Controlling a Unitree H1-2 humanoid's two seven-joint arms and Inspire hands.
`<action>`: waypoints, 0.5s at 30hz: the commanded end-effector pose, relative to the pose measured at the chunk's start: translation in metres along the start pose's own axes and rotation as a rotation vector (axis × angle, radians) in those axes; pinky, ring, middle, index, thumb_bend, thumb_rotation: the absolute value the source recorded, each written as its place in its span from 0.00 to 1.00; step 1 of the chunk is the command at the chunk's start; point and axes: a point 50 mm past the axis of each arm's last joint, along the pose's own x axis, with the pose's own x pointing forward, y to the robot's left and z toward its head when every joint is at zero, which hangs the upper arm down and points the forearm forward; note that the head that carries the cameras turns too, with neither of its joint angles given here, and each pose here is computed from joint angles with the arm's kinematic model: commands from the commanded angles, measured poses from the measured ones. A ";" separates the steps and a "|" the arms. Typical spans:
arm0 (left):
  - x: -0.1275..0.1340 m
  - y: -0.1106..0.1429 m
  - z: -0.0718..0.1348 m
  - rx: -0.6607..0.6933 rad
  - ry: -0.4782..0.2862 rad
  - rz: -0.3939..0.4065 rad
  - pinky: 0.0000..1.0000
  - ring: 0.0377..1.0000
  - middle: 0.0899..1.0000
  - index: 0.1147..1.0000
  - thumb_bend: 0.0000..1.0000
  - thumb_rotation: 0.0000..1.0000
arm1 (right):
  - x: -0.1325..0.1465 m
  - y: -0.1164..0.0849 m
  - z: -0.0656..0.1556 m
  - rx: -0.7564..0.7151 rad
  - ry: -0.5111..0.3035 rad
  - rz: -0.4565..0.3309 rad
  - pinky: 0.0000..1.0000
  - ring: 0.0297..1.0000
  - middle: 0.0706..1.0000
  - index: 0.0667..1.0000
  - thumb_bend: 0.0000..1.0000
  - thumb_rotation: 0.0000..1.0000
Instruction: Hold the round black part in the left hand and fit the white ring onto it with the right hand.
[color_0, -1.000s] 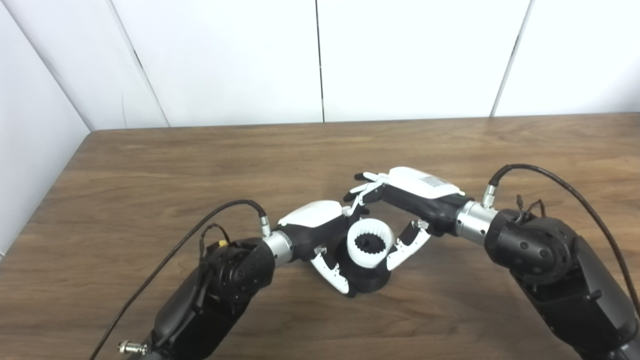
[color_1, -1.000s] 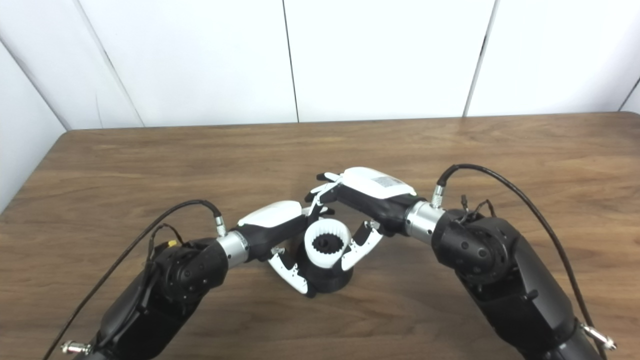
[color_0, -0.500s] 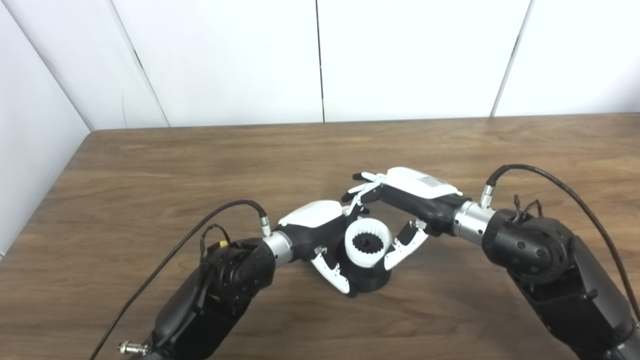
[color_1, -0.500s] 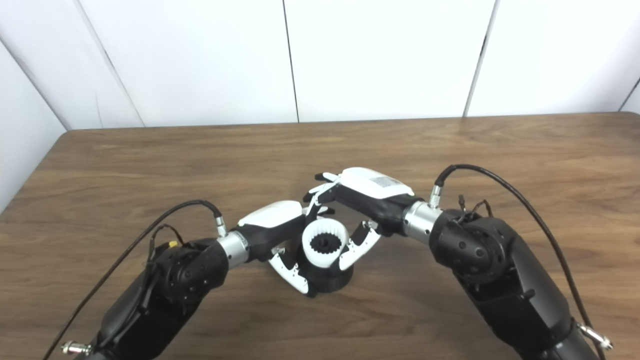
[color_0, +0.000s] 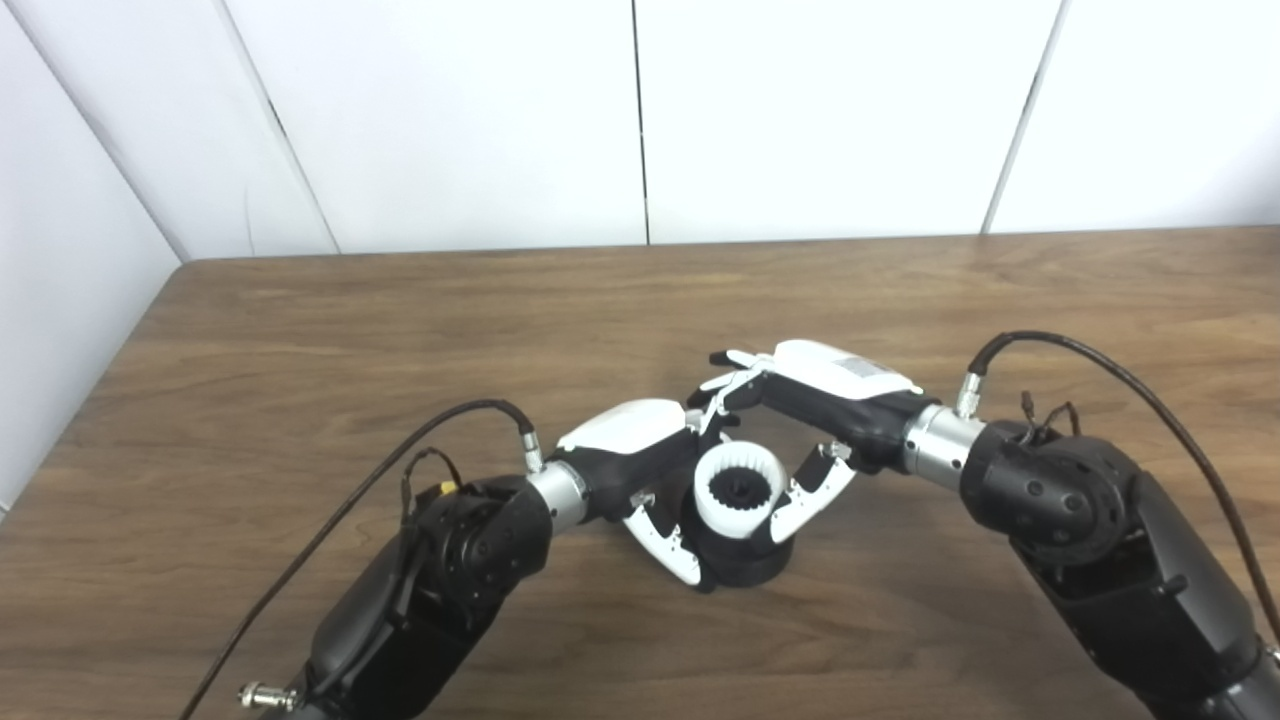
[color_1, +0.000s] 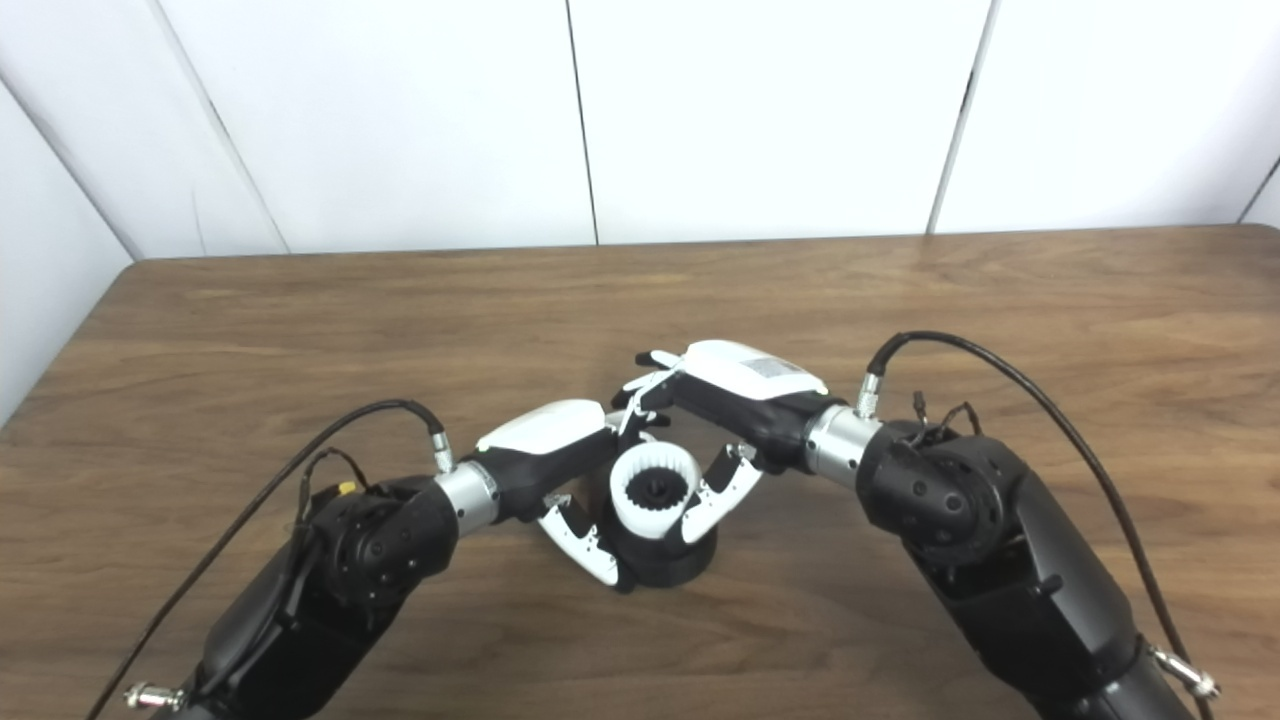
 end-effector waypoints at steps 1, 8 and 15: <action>0.000 0.001 0.003 -0.002 -0.019 -0.016 0.96 1.00 1.00 0.71 0.91 0.19 | 0.000 -0.013 0.007 -0.037 -0.034 -0.035 1.00 0.99 0.84 0.46 0.52 0.16; -0.002 0.003 0.003 -0.012 -0.010 -0.020 0.98 1.00 1.00 0.70 0.91 0.19 | -0.001 -0.009 0.003 -0.030 -0.030 -0.027 1.00 0.99 0.84 0.46 0.52 0.16; -0.003 0.004 0.003 -0.006 -0.003 -0.016 1.00 1.00 1.00 0.69 0.91 0.18 | -0.003 -0.004 -0.001 -0.034 -0.028 -0.023 1.00 0.99 0.84 0.46 0.52 0.16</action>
